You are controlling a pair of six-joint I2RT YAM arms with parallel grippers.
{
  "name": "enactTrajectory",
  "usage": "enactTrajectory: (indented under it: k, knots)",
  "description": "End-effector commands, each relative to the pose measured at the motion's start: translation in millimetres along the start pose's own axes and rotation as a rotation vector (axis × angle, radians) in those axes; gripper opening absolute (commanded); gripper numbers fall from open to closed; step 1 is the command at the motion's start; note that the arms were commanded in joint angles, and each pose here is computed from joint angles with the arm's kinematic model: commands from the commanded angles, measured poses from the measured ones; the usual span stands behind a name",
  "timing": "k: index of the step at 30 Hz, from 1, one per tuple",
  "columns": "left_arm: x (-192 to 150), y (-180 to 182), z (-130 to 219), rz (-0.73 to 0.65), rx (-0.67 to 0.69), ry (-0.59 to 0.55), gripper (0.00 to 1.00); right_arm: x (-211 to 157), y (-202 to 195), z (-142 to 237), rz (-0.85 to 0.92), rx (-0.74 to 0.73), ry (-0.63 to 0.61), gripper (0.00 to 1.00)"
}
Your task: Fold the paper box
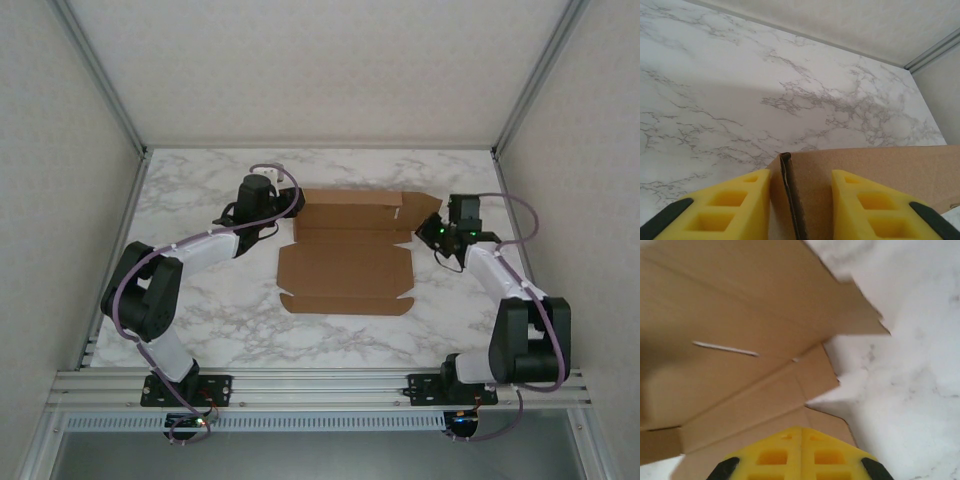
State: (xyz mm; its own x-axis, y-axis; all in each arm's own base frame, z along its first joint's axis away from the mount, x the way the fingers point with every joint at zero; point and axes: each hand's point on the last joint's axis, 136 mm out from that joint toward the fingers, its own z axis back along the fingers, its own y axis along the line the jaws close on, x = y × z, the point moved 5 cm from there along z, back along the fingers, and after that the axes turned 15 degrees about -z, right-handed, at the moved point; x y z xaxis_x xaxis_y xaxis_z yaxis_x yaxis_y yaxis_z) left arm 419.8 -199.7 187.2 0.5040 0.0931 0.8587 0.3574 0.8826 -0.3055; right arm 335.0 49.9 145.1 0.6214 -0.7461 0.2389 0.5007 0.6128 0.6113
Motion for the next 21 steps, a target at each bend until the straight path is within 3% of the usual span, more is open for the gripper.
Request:
enactTrajectory:
  k: [1,8,17,21]
  knots:
    - [-52.0,25.9,-5.2,0.021,0.125,0.186,0.33,-2.2,-7.7,-18.6,0.060,-0.065,-0.029,0.01]
    - [-52.7,24.1,-3.0,0.003,0.141,0.185,0.33,11.4,-15.9,-59.7,0.092,-0.138,-0.056,0.07]
    - [-51.9,24.4,0.2,-0.012,0.155,0.181,0.32,34.8,-14.1,-76.0,0.115,-0.182,-0.163,0.08]
    - [-51.8,24.0,-0.3,-0.015,0.154,0.179,0.31,34.8,-9.5,-87.9,0.076,-0.159,-0.116,0.10]
